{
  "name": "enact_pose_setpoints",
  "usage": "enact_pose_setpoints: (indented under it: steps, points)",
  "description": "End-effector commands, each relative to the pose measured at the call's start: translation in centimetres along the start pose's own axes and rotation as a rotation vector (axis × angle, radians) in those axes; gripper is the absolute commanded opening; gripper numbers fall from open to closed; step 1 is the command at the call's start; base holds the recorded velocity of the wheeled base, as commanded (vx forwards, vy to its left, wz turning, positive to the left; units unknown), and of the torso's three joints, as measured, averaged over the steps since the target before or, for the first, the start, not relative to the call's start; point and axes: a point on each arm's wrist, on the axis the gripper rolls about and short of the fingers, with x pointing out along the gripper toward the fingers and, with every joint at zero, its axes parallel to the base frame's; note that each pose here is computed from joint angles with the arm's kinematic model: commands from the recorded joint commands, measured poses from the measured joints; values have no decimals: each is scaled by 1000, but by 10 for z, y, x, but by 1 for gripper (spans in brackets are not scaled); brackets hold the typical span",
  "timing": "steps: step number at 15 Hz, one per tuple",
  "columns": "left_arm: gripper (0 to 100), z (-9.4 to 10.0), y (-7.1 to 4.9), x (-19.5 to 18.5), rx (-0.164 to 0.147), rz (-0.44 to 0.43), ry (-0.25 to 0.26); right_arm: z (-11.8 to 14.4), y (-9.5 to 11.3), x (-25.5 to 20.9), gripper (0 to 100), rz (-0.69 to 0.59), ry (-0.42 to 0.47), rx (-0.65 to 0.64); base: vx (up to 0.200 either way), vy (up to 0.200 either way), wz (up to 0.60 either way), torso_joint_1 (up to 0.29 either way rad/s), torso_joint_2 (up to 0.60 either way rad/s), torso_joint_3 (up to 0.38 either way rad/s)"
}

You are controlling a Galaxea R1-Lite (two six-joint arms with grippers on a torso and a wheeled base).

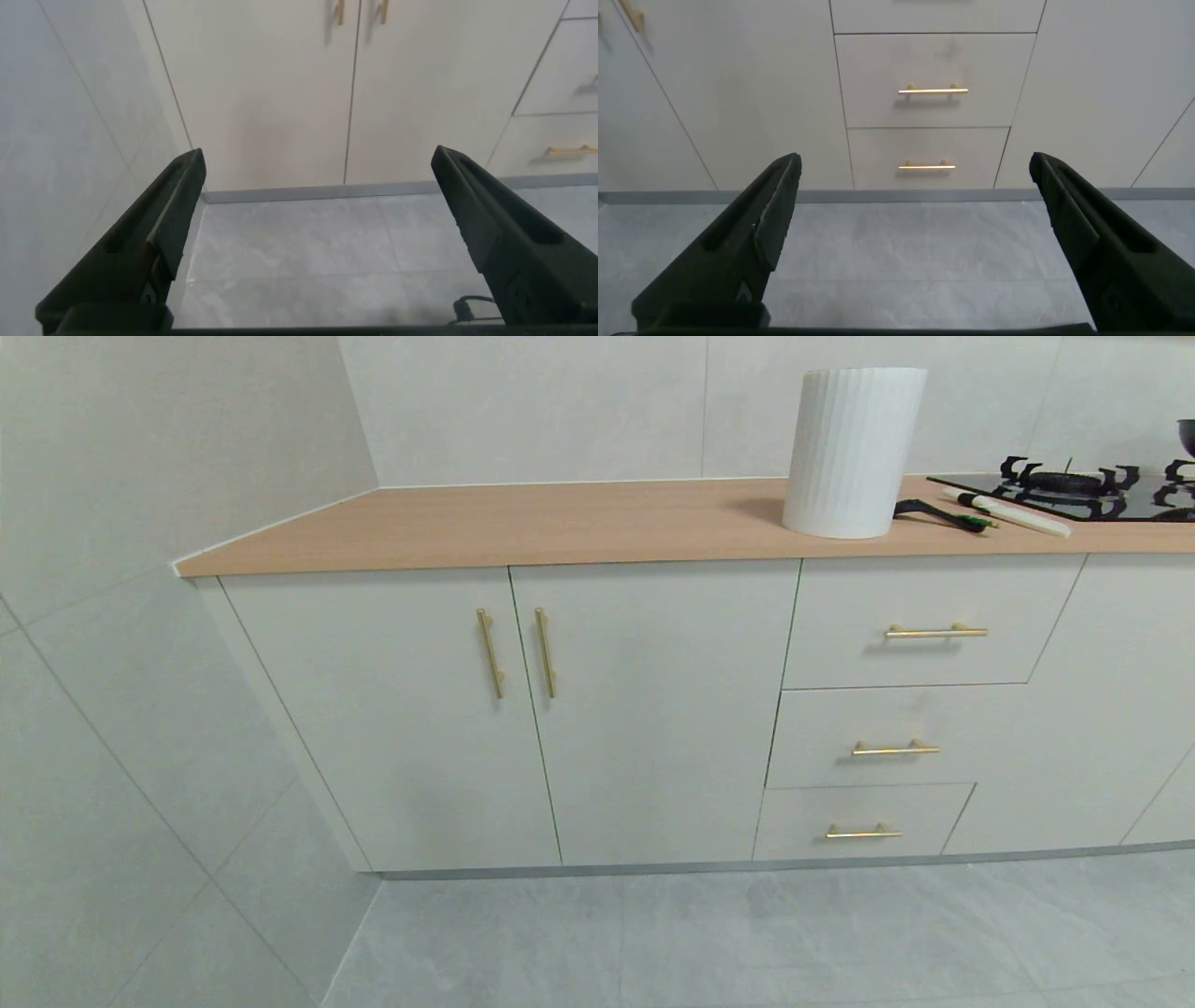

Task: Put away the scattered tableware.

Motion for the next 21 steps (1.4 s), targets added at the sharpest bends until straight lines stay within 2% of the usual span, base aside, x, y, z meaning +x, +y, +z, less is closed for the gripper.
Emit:
enact_pose_setpoints:
  steps: [1,11,21]
  points:
    - [100,0,0,0,0,1,0,0,0,0,100,0,6,1,0,0,0,0,0,0]
    - [100,0,0,0,6,4,0,0,0,0,100,2,6,2,0,0,0,0,0,0]
    - [100,0,0,0,3,4,0,0,0,0,100,2,6,4,0,-200,0,5,0,2]
